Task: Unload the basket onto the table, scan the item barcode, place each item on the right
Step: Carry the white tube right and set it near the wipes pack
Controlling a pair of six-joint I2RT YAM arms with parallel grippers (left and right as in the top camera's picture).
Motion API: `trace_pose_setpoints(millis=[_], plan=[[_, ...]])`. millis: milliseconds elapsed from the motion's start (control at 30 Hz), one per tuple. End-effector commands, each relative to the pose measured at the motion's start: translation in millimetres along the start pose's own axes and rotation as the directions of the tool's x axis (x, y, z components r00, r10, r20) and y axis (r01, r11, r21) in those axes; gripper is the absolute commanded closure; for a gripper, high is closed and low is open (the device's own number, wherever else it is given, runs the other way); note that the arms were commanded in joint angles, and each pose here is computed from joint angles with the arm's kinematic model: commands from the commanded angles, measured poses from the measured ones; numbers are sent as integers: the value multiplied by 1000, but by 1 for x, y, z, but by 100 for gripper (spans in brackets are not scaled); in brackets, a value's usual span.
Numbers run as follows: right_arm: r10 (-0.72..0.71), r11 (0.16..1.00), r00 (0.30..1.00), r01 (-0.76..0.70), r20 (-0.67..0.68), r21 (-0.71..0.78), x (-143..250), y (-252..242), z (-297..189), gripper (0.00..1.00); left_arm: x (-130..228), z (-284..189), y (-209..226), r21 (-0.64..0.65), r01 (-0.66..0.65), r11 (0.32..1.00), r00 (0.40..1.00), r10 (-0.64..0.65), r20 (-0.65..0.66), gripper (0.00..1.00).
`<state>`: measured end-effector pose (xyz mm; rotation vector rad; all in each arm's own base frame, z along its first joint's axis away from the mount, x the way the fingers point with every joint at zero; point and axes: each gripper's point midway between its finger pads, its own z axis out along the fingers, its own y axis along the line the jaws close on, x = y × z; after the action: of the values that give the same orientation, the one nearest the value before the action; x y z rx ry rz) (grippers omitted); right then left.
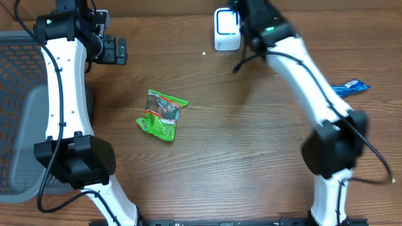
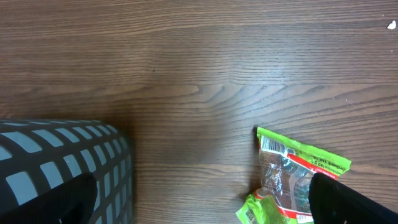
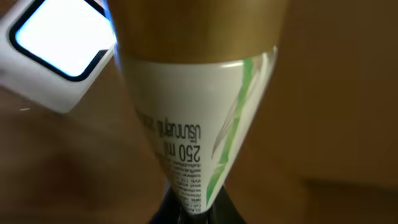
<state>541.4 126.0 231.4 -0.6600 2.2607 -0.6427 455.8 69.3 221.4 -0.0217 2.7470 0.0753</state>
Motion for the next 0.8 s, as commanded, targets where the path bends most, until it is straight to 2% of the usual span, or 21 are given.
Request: trace_pose_setpoints(millis=[0, 133, 300, 433, 467, 500, 533, 600, 767], plan=[[433, 889, 888, -449, -152, -89, 40, -10, -4, 96, -6, -20, 1, -11, -22, 1000, 999, 22, 50, 0], [456, 851, 795, -521, -400, -67, 114, 0, 21, 96, -6, -20, 1, -11, -22, 1000, 999, 22, 49, 0], [438, 828, 686, -559, -581, -36, 195, 9, 47, 96, -6, -20, 1, -11, -22, 1000, 999, 22, 49, 0], [427, 806, 603, -592, -674, -19, 241, 17, 54, 96, -6, -20, 1, -11, -22, 1000, 999, 22, 49, 0], [425, 804, 585, -595, -691, -9, 252, 17, 55, 92, -6, -20, 1, -11, -22, 1000, 999, 22, 49, 0], [425, 801, 571, -598, -702, -2, 258, 17, 55, 85, -6, -20, 1, -11, -22, 1000, 999, 22, 49, 0], [426, 793, 558, -609, -713, -2, 263, 18, 55, 49, -6, -20, 1, -11, -22, 1000, 999, 22, 50, 0], [437, 762, 542, -648, -718, -26, 262, 20, 56, 0, -6, -20, 1, -11, -22, 1000, 999, 22, 49, 0], [505, 638, 555, -756, -661, -147, 218, 8, 54, 0, -6, -20, 1, -11, -22, 1000, 999, 22, 49, 0]])
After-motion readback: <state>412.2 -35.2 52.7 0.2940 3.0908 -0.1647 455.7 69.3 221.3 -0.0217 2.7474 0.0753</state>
